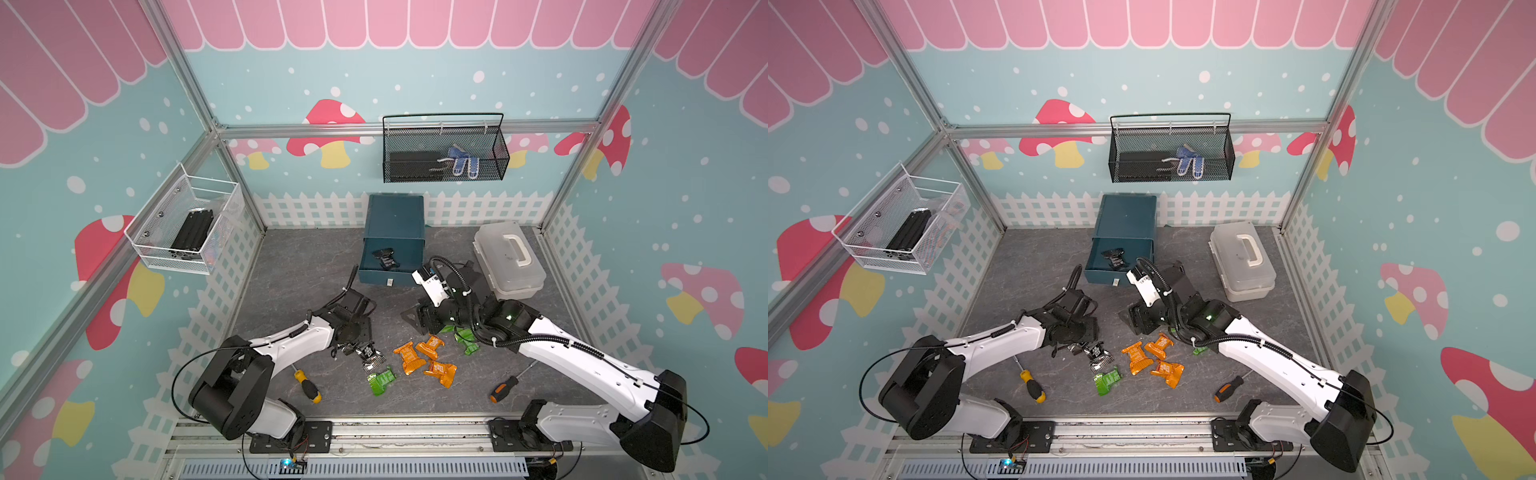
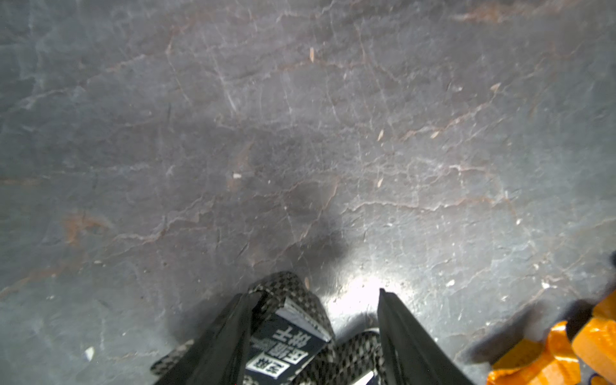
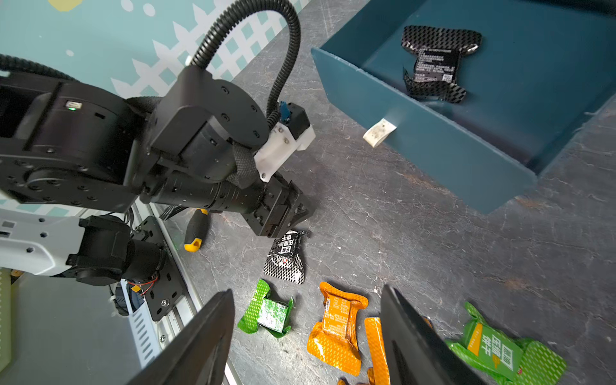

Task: Place the cookies into the drawer by color
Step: Pick up the cookie at the center of the board.

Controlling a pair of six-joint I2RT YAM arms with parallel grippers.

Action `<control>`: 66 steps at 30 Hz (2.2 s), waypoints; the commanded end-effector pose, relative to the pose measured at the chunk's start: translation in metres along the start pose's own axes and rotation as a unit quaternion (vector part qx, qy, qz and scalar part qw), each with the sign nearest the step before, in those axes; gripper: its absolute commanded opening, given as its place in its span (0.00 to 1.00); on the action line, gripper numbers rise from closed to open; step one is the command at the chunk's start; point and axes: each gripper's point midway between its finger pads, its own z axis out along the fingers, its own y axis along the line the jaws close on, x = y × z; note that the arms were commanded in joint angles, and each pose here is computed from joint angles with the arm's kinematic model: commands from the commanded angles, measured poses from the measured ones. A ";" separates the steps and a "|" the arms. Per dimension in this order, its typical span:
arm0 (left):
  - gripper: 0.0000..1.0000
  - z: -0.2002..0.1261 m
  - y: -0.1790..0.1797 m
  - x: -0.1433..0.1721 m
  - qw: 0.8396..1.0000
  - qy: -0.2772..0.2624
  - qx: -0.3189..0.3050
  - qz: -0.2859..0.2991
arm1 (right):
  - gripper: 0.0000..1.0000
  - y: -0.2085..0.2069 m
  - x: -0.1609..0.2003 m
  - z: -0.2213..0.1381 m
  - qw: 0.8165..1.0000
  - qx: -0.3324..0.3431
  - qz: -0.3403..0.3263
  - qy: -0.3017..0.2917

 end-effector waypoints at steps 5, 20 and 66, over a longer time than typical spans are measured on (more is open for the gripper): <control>0.63 -0.016 0.017 0.014 0.999 0.005 -0.032 -0.002 | 0.71 -0.001 0.003 -0.001 1.000 0.004 0.002 -0.004; 0.56 0.001 0.020 0.025 0.997 0.040 -0.067 0.026 | 0.71 0.000 0.002 -0.008 1.000 0.004 0.002 -0.015; 0.34 0.018 0.018 0.017 0.994 0.052 -0.084 0.053 | 0.71 -0.007 0.005 0.000 1.000 0.020 -0.002 -0.004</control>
